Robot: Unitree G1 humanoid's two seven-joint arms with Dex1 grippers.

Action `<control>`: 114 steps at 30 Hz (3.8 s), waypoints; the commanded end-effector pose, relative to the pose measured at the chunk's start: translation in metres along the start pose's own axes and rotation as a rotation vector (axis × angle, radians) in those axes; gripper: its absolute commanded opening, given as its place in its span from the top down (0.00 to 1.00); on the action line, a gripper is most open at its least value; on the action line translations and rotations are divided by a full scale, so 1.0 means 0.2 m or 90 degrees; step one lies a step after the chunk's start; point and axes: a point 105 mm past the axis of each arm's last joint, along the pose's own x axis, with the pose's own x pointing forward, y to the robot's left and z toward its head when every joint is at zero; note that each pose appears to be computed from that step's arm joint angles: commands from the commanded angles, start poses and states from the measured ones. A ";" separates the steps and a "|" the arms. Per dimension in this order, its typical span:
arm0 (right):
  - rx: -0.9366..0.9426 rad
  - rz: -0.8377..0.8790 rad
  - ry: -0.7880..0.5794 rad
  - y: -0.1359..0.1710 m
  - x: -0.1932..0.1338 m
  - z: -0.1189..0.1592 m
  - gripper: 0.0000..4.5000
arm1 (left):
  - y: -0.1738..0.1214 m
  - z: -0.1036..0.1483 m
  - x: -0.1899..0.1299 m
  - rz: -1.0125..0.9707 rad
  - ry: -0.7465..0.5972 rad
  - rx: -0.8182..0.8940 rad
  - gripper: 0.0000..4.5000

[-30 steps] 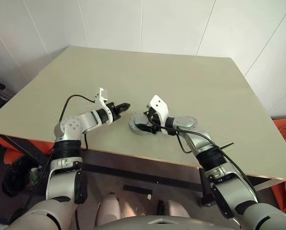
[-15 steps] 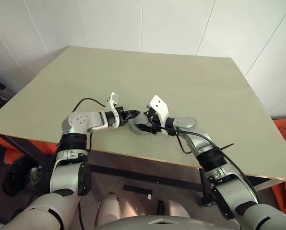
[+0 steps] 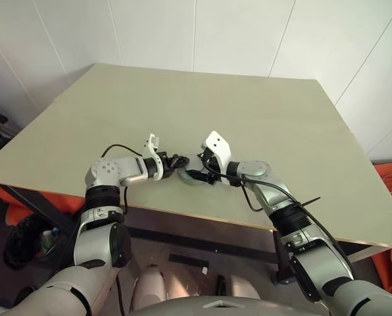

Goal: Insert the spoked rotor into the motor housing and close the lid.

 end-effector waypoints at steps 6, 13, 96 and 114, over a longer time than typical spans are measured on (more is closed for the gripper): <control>0.022 -0.035 0.058 -0.04 -0.03 -0.11 0.30 | 0.04 -0.02 -0.02 0.027 0.012 -0.011 0.99; 0.031 -0.024 0.053 -0.03 -0.03 -0.09 0.30 | -0.01 -0.04 -0.01 -0.002 0.028 -0.018 0.99; 0.406 0.091 0.112 0.03 -0.19 -0.02 0.00 | 0.01 -0.01 -0.07 -0.001 0.000 -0.017 1.00; 0.601 -0.158 0.214 -0.21 -0.21 -0.26 0.00 | 0.02 -0.01 -0.07 -0.001 -0.005 -0.019 1.00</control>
